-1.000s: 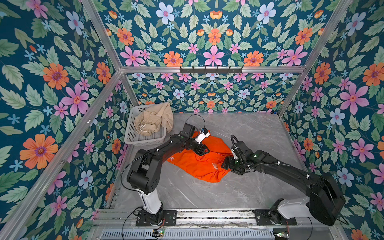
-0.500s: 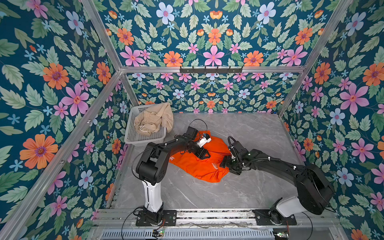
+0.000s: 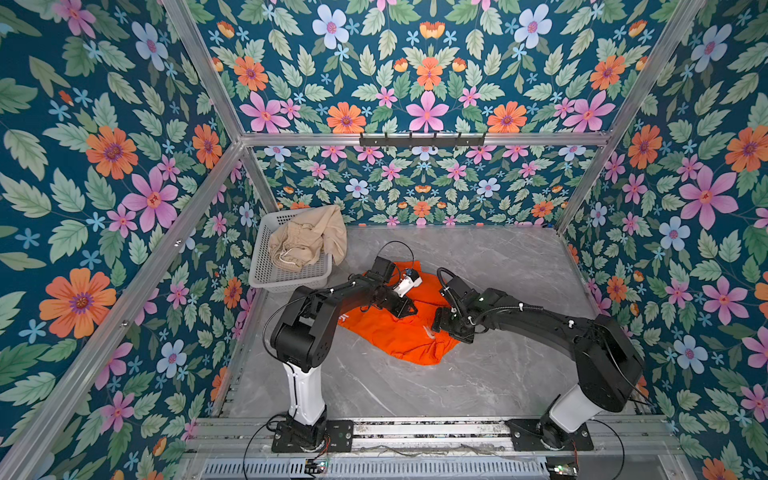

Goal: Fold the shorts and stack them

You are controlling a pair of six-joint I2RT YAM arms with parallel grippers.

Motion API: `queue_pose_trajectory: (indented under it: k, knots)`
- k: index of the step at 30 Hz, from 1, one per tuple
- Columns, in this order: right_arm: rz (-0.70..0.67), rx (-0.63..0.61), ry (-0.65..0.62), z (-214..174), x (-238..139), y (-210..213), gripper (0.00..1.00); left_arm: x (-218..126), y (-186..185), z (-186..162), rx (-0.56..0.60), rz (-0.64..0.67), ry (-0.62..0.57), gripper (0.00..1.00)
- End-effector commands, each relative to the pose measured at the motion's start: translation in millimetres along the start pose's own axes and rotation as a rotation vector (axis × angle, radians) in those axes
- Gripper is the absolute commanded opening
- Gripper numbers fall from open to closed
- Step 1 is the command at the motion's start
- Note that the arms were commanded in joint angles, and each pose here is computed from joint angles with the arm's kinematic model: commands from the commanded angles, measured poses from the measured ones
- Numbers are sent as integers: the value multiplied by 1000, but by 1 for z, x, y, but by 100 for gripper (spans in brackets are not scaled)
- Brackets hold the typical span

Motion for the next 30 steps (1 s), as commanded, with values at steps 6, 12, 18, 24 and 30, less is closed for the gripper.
queue_pose_trajectory:
  k: [6, 12, 18, 24, 30]
  knots:
    - [-267, -97, -95, -3, 21, -9, 76, -7, -2, 15, -5, 5, -77, 0]
    - [-357, -122, -160, 4, 43, -10, 75, -8, -3, 15, -17, 10, -81, 0]
    - [-364, -146, -202, 9, 45, -10, 45, -20, -4, 21, -12, 65, -90, 0]
    - [-129, -221, -304, 9, -17, -3, 23, -61, -10, 49, 28, 199, -144, 0]
    - [120, -459, -435, 7, -89, 4, 0, -144, -28, 98, 107, 453, -302, 0]
Point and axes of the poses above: each gripper's point midway between its finger pads, its own x axis out along the fingers, its own y axis along the line the jaws close on, z = x × y, the point moved 5 cm from there along -x, back along the fingers, and after that the axes turned 11 degrees about x, right-handed, at the moved point
